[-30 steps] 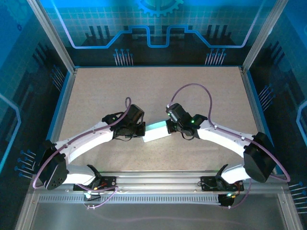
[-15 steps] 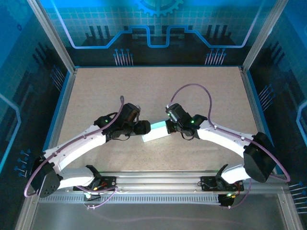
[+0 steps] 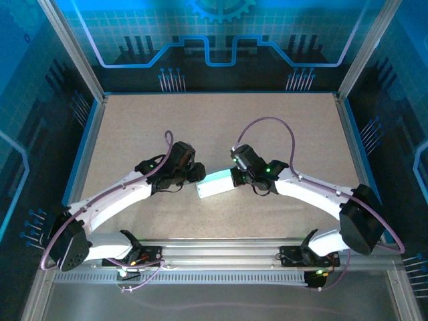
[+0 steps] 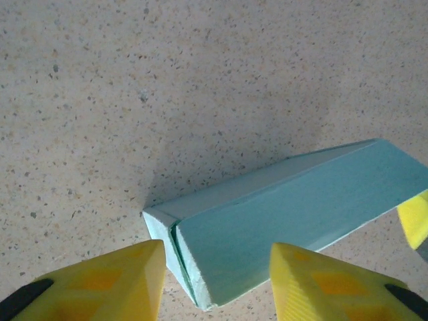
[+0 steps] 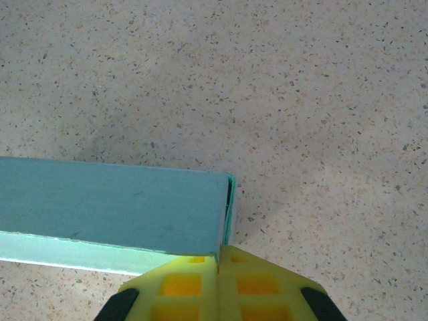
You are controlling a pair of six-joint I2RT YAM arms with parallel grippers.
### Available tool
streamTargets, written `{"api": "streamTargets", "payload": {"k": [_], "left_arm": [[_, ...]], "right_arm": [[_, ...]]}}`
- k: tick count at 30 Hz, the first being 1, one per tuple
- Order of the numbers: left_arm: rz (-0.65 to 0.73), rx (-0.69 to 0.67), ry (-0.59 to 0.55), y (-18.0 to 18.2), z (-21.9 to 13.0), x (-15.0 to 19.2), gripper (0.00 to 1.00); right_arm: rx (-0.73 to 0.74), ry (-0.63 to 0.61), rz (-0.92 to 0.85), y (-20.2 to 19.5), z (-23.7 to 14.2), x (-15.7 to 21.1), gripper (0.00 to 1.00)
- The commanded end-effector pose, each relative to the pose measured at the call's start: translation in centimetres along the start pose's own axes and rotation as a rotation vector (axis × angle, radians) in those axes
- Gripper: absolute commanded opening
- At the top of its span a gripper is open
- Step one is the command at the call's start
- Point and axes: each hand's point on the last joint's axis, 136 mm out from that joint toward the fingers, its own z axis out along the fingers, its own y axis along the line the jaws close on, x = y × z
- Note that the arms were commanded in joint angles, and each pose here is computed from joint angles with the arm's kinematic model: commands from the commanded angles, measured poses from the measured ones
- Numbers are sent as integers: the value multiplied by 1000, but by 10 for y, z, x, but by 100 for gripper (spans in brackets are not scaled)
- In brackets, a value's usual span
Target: Fold the paper box
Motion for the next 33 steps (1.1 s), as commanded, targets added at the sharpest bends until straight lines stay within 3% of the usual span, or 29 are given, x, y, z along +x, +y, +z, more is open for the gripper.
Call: {"api": "streamTargets", "payload": {"k": [1,10,25,29,33], "left_arm": [[-31,-17,51,9,12,14,45],[-49,-31,88,19,19,28,42],[-58,-31,101,22,23,34,42],[-59,-34,109,24,25,36,42],[-64,-38,114,27,27,39,42]], "right_arm": [[-5,35,-24,4,2,9,0],[-28,5,-18,7,-6,0,10],[-130,-138,2,14,-37,-26,67],[-124,-74,59,12,-25,-26,69],[-80,11,83,6,-11,-21,61]]}}
